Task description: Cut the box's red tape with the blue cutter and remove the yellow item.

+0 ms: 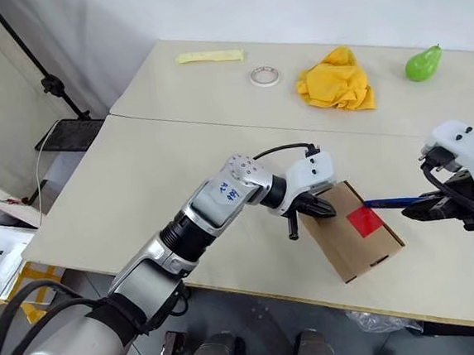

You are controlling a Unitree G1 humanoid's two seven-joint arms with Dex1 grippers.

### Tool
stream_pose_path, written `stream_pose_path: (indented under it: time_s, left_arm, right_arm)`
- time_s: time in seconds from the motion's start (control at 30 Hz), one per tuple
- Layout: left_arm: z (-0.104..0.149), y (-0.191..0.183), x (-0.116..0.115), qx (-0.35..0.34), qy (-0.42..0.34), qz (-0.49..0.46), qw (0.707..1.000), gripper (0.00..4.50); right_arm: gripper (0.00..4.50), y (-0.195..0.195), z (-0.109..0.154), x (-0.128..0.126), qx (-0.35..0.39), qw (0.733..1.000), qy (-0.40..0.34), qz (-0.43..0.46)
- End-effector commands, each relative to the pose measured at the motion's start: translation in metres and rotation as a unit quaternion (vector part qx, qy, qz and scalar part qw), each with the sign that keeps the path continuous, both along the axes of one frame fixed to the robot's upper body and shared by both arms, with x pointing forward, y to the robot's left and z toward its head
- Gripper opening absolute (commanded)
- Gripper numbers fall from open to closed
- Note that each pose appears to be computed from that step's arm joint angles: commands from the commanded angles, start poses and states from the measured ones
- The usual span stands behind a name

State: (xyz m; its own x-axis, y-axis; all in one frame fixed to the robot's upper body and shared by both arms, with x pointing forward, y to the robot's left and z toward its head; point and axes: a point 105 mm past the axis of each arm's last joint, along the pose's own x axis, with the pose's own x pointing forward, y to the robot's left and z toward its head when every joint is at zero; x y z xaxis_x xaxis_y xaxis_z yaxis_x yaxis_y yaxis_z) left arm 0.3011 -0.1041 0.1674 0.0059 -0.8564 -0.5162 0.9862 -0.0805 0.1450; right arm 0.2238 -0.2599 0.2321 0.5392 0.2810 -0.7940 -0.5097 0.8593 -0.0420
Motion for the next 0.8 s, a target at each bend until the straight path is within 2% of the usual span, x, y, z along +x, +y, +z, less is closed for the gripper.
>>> stream_pose_path:
  time_s: [0.03,0.63,0.8]
  left_arm:
    - [-0.010,0.000,0.007,0.023,-0.010,0.022,0.999,0.02]
    - [-0.012,-0.005,0.010,0.023,-0.010,0.032,0.999,0.02]
    - [-0.015,-0.005,0.008,0.031,-0.009,0.025,0.999,0.02]
  right_arm:
    - [0.18,0.005,-0.007,-0.007,0.008,0.999,0.042,0.009]
    - [0.18,0.001,-0.008,-0.019,-0.005,0.996,0.084,-0.012]
    - [0.18,0.000,-0.009,-0.002,0.007,0.999,0.048,-0.023]
